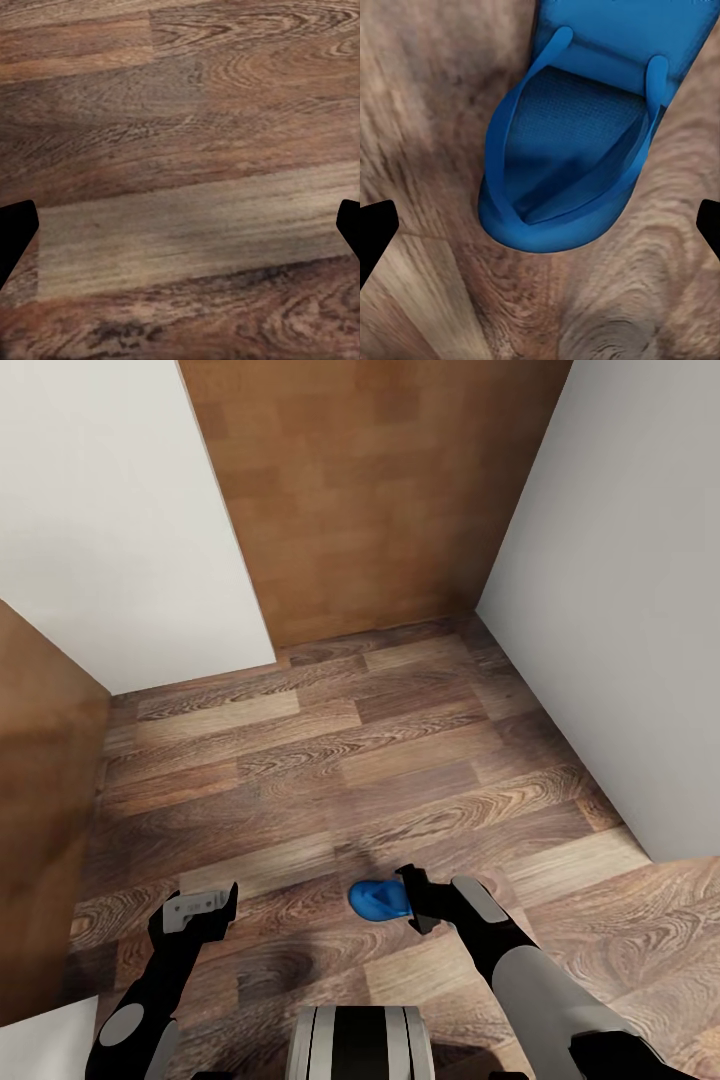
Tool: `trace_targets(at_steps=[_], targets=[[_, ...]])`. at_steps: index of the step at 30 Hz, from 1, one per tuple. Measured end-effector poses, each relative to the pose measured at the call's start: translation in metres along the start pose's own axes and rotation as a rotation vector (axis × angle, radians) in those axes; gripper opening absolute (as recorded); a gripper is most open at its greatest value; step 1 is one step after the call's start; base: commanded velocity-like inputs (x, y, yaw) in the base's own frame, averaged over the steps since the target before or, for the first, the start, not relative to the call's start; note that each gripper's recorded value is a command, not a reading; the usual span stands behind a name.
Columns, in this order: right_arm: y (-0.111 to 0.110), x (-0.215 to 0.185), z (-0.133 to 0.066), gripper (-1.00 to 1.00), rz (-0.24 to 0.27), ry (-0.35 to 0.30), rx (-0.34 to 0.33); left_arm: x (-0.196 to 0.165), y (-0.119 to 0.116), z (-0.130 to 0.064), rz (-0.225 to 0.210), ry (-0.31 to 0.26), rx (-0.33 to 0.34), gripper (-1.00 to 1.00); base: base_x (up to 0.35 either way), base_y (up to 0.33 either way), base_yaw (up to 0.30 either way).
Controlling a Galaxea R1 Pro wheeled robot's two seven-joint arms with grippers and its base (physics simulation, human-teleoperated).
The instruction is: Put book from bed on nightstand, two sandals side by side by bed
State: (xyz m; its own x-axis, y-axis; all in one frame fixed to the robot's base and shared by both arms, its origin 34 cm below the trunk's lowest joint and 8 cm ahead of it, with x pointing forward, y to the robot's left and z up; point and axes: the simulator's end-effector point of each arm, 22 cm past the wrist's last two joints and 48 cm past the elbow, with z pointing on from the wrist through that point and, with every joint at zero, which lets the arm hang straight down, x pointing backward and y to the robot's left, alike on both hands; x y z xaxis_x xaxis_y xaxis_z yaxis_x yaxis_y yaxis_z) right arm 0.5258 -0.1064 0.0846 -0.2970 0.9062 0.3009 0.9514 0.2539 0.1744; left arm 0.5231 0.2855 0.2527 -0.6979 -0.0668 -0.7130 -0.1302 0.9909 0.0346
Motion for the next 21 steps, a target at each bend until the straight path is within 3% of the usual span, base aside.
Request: trace_targets(at_steps=[7,21], targets=[[0.000,0.000,0.000,1.00,-0.002,-0.001,0.000,0.000,0.000,0.000,0.000,0.000,0.000,1.00,0.000,0.000,0.000],[-0.027,-0.001,0.022,1.00,0.017,0.013,0.051,0.034,0.001,0.008,0.009,0.069,-0.004,1.00,0.000,0.000,0.000]])
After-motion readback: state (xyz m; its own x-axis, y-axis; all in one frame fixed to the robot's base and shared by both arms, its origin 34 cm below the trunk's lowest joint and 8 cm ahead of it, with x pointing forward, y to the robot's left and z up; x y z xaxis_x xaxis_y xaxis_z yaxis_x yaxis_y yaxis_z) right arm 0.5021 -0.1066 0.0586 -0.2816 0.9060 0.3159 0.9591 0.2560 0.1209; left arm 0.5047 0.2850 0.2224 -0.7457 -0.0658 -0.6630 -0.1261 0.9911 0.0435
